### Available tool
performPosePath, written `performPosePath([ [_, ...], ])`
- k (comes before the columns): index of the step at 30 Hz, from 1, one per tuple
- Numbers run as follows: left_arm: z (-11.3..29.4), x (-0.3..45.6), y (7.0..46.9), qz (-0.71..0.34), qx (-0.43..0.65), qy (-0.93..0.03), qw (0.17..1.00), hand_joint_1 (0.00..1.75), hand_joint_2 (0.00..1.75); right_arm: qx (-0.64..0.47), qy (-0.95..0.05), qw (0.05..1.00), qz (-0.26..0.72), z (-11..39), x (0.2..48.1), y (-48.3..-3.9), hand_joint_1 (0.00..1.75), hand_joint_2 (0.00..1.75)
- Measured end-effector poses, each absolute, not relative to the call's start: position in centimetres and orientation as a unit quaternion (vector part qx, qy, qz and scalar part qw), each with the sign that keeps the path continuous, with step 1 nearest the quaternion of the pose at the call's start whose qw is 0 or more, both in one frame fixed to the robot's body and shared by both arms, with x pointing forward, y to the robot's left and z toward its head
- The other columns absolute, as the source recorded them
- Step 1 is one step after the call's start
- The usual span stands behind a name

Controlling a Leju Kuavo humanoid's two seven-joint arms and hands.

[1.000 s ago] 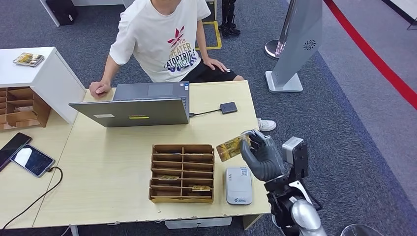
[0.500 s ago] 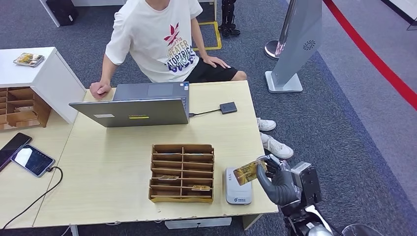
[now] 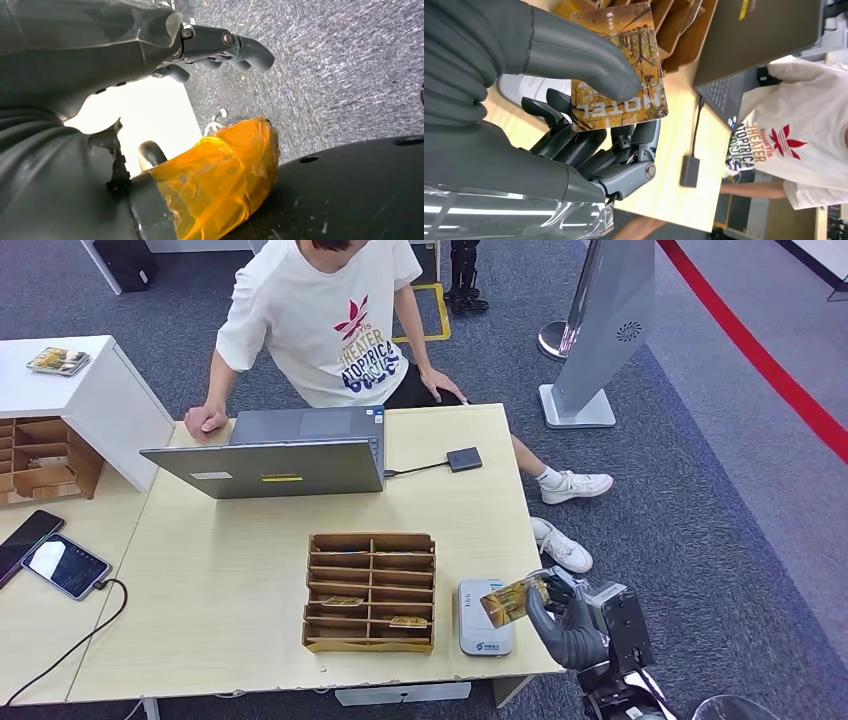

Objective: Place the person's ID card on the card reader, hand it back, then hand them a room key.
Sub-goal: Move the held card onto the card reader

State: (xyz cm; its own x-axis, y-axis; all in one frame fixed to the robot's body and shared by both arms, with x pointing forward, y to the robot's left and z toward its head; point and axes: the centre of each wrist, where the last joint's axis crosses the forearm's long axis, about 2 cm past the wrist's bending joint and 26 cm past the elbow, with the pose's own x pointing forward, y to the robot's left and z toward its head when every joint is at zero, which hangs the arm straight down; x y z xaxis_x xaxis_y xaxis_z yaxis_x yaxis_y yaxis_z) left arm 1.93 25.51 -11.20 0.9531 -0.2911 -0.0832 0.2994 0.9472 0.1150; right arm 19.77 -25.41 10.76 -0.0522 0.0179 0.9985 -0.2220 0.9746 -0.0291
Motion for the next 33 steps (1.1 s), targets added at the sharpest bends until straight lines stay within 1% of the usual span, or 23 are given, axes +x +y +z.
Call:
performPosePath([
  [5,-11.2,1.9,25.5,-0.15,0.063,0.032,0.986,0.0,0.0,0.032,-0.718,0.68,0.144,10.8,20.3,-24.3,1.75,1.75],
  [9,-11.2,2.0,25.5,-0.153,0.064,0.031,0.986,0.0,0.0,-0.003,-0.707,0.678,0.2,10.4,21.7,-23.1,1.75,1.75],
  [12,-11.2,2.1,25.5,-0.155,0.064,0.034,0.985,0.0,0.0,-0.026,-0.7,0.677,0.225,10.0,22.6,-22.2,1.75,1.75],
  [33,-11.2,2.4,25.7,-0.163,0.061,0.041,0.984,0.0,0.0,-0.081,-0.674,0.682,0.271,9.0,25.7,-20.3,1.75,1.75],
])
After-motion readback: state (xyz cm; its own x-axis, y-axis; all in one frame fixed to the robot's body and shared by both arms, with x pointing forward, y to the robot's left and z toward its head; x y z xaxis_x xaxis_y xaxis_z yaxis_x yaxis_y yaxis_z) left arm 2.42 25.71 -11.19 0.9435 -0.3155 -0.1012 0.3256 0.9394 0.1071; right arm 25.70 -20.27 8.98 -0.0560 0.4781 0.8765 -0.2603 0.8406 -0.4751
